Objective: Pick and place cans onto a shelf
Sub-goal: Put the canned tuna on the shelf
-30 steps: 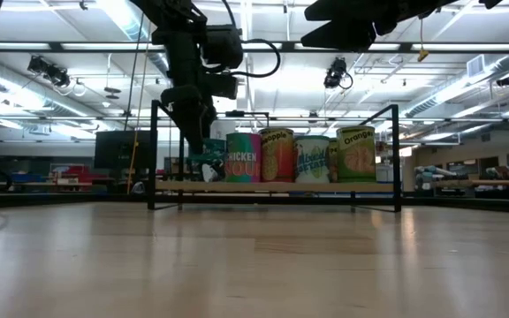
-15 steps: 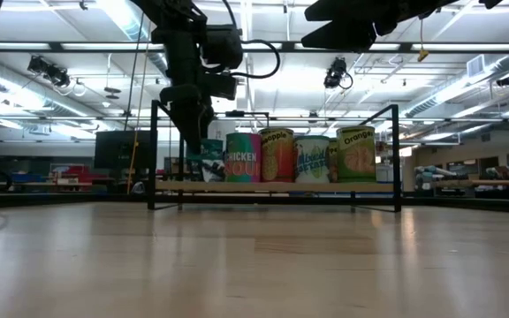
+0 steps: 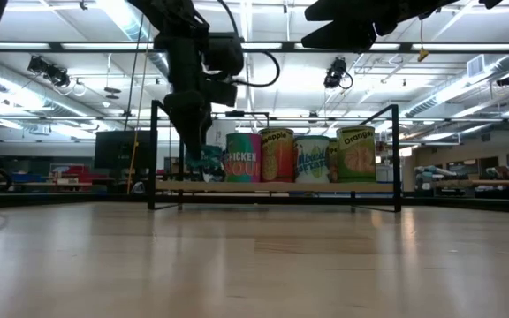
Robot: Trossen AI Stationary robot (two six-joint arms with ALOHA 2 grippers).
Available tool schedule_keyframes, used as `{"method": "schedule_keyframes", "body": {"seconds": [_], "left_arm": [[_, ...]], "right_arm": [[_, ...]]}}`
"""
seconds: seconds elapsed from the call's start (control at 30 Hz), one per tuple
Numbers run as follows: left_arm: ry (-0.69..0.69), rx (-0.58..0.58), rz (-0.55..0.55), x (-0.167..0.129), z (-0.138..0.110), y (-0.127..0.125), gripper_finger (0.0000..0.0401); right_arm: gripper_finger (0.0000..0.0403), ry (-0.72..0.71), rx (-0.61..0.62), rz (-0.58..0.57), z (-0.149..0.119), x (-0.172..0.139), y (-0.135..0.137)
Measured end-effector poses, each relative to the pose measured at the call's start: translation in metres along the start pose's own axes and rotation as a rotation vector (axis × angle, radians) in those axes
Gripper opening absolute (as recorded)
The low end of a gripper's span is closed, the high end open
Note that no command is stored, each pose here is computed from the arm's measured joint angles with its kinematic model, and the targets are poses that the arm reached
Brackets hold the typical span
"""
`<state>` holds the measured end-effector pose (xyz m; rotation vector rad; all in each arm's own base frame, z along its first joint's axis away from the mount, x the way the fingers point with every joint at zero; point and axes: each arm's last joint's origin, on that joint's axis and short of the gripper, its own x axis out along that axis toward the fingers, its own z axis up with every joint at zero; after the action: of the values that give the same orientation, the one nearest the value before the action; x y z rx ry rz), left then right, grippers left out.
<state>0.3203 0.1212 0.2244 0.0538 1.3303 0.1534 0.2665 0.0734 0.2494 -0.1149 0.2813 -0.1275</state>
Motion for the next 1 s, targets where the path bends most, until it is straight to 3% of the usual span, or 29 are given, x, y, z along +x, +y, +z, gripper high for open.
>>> {"method": "schedule_keyframes", "body": {"seconds": [0.63,0.9,1.0], "left_arm": [[0.077,-0.012,0.001,0.027,0.001,0.003,0.0321],[0.091,0.006,0.005,0.029,0.001,0.001,0.0389],[0.093,0.027,0.004,0.029,0.001,0.001,0.0396]], "right_arm": [[0.0364,-0.015,-0.007,0.005,0.002,-0.001,0.001],[0.0364,-0.015,-0.004,0.005,0.002,-0.001,0.001],[0.0364,-0.015,-0.008,0.005,0.001,-0.001,0.001]]}}
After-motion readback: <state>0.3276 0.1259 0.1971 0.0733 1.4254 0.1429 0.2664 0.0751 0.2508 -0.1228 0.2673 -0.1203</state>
